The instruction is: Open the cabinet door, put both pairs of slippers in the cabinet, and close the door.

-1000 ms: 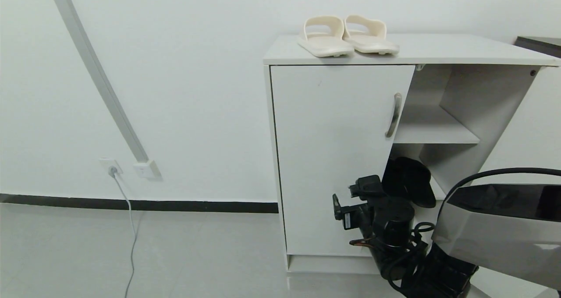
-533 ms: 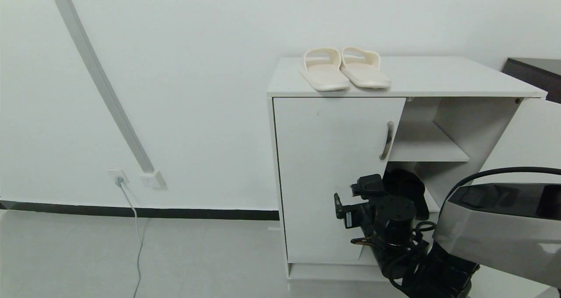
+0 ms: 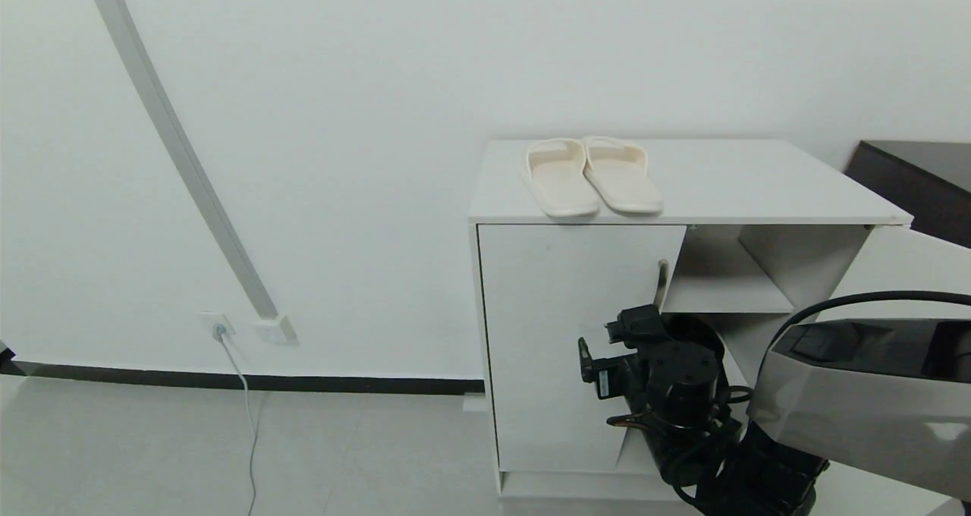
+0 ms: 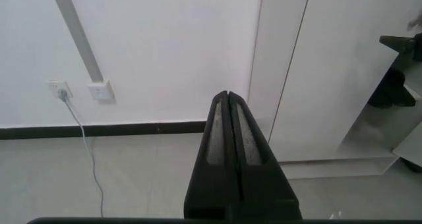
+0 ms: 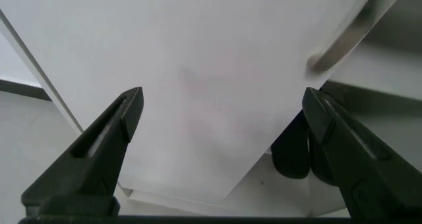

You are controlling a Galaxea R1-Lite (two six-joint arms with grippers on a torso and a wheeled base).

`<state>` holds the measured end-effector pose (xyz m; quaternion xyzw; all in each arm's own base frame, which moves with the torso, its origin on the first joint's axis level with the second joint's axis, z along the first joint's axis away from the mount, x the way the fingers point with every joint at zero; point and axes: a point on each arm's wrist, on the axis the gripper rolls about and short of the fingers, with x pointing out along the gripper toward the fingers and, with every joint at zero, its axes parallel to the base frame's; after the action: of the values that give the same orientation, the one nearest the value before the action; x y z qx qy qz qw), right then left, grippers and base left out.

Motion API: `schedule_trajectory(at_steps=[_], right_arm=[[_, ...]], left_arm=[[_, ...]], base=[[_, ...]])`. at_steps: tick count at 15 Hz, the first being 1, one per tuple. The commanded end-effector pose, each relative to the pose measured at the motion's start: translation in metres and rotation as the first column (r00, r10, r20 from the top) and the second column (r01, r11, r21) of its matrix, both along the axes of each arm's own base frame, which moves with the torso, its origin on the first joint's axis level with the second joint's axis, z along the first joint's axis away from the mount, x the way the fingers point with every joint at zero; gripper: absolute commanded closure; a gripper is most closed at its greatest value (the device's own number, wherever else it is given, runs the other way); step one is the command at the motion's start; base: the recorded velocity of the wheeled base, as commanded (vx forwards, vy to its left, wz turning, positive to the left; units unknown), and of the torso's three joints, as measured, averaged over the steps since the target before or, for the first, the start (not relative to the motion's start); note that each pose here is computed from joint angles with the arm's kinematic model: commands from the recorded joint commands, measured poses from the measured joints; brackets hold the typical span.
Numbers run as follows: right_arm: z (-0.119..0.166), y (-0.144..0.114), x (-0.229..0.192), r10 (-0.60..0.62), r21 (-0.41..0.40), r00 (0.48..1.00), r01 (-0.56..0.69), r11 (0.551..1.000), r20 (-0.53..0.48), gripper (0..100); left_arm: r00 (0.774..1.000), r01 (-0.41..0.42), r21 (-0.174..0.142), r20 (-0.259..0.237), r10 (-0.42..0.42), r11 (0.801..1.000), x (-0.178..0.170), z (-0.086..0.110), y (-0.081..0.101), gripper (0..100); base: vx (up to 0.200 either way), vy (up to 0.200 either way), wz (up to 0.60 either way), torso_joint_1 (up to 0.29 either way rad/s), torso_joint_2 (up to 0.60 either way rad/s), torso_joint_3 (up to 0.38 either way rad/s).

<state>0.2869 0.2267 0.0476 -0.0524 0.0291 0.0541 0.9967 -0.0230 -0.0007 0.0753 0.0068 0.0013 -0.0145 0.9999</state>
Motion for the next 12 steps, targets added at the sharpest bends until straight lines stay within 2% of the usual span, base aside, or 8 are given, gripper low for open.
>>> schedule_trajectory(at_steps=[1,12], right_arm=[[-0.0012,0.0003,-0.0001,0.001,-0.003,1.000,-0.001,1.000,-0.002,0],[-0.0009,0.0006,-0.0016,0.004,-0.004,1.000,-0.004,1.000,-0.003,0]], left_arm=[[1.000,0.000,0.000,-0.002,0.000,1.000,0.0001,-0.0001,0.0000,100],[1.000,0.000,0.000,-0.002,0.000,1.000,0.0001,-0.0001,0.0000,100]], base=[[0.000,0.000,0.00,0.198,-0.51,-0.315],[0.000,0.000,0.00,0.233,-0.56,-0.318]])
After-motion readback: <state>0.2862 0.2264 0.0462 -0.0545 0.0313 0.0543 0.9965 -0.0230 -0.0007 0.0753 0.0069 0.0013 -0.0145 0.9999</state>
